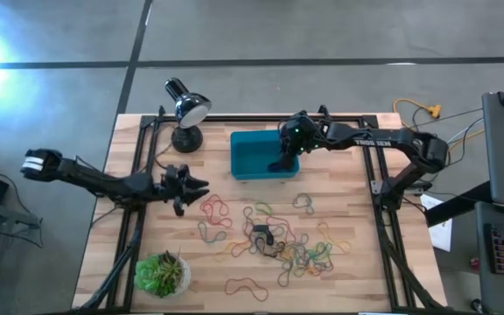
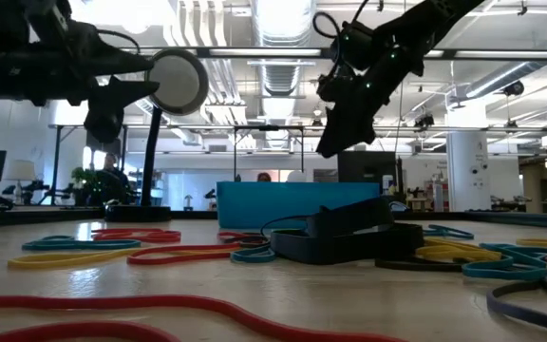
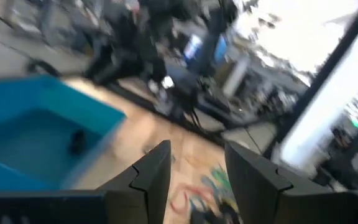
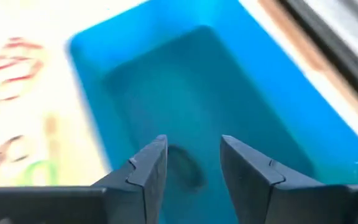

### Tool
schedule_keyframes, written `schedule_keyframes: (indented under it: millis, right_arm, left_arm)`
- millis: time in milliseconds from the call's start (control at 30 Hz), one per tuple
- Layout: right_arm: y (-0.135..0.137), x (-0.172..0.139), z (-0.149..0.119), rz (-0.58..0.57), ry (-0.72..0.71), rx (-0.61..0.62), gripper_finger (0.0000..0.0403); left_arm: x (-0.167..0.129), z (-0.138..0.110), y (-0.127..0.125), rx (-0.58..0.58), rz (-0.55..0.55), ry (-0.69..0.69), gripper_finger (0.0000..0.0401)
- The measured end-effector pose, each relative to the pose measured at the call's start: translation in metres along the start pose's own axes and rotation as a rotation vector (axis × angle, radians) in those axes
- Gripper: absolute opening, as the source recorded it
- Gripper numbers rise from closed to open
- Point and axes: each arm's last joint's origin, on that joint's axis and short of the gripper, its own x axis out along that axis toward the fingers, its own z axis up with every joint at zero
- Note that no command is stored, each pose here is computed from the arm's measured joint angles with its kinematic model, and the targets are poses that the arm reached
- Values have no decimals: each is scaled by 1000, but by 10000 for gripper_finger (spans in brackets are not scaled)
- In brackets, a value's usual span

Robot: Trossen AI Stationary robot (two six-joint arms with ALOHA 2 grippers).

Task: Pick and place rubber bands into bin
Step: Put the black rubber band into the blue bin

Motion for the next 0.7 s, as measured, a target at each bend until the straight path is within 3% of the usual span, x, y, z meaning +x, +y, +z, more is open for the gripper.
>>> schedule_keyframes:
  millis: [133,267,467,700]
  right_arm:
    - [13,-13,1,154,0,-57,140]
    - [28,-33,0,236,-17,-124,132]
    - [48,-70,-7,286,-45,-187,119]
    - [57,-110,-26,325,-74,-167,105]
  left_arm:
    - [13,-4,-3,-22,-30,89,137]
    - [32,-4,-9,0,-49,147,137]
    - [64,-8,-17,76,-97,248,137]
    - [104,-23,-21,212,-73,561,137]
